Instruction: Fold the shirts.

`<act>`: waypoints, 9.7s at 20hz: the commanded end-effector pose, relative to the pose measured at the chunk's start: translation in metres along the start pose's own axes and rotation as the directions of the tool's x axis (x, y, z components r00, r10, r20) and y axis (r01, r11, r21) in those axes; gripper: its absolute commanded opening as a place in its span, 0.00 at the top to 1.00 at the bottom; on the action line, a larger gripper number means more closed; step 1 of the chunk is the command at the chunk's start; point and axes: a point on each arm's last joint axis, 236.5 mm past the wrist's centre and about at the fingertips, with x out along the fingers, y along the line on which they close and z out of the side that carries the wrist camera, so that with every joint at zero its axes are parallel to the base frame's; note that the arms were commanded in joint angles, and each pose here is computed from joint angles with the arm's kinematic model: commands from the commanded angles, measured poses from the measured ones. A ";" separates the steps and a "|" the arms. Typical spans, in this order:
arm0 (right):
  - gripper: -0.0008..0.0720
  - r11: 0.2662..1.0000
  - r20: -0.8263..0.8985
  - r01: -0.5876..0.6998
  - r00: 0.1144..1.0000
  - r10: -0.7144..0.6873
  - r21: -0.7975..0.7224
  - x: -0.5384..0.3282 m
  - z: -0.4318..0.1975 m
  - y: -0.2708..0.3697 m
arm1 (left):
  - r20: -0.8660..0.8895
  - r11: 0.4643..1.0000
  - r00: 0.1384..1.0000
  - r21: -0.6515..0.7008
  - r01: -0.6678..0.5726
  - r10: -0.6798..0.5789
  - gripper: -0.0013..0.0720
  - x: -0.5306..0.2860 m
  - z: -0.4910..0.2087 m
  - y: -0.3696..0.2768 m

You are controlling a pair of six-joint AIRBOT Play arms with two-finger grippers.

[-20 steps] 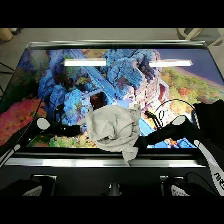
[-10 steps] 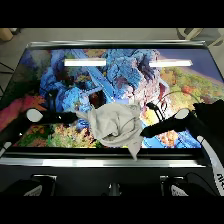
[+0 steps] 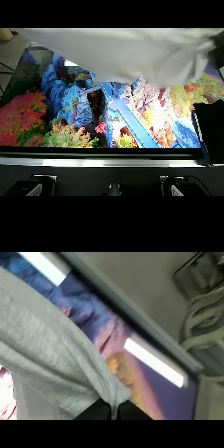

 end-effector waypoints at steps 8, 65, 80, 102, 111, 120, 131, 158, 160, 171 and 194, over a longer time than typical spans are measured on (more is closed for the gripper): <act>0.96 0.992 0.160 0.116 0.980 -0.121 0.039 -0.111 0.047 -0.026 | 0.069 0.997 0.995 0.033 0.067 -0.069 0.94 -0.095 0.045 -0.035; 0.96 0.941 0.296 0.335 0.896 -0.331 0.037 -0.185 0.062 -0.056 | 0.123 0.999 0.991 0.023 0.048 -0.051 0.94 -0.150 0.064 -0.034; 0.95 0.747 -0.319 -0.214 0.805 0.500 0.630 0.278 -0.232 0.121 | -0.847 0.982 0.528 -0.036 -0.186 0.069 0.94 0.096 -0.415 0.045; 0.32 0.538 -0.456 -0.194 0.347 0.820 0.820 0.131 -0.390 0.115 | -0.921 0.867 0.058 -0.382 -0.318 -0.385 0.21 -0.103 -0.534 0.030; 0.29 0.516 -0.456 -0.274 0.255 0.853 0.812 0.129 -0.385 0.157 | -0.927 0.872 0.134 -0.375 -0.315 -0.350 0.37 -0.069 -0.555 0.015; 0.24 0.433 -0.390 -0.176 0.233 0.891 0.884 0.115 -0.441 0.237 | -0.927 0.880 0.140 -0.375 -0.290 -0.349 0.94 -0.069 -0.551 0.009; 0.96 0.455 -0.290 -0.279 0.475 0.831 0.846 0.162 -0.369 0.185 | -0.861 0.948 0.448 -0.308 -0.081 -0.242 0.94 -0.013 -0.429 0.018; 0.96 0.872 -0.320 -0.289 0.847 0.426 0.396 0.017 -0.120 0.026 | -0.504 0.998 0.863 -0.041 -0.043 0.017 0.94 -0.031 -0.131 0.024; 0.96 0.796 -0.421 -0.364 0.701 0.576 0.483 0.077 -0.183 0.076 | -0.673 0.993 0.740 -0.084 -0.087 0.008 0.94 0.007 -0.218 0.045; 0.96 0.876 -0.340 -0.123 0.890 0.306 0.466 0.307 -0.246 0.113 | -0.846 0.973 0.533 -0.136 -0.185 -0.017 0.94 0.153 -0.414 0.102; 0.93 0.741 -0.653 -0.314 0.350 0.672 0.594 0.185 -0.373 0.237 | -0.983 0.979 -0.041 -0.172 -0.110 -0.177 0.86 0.007 -0.517 0.057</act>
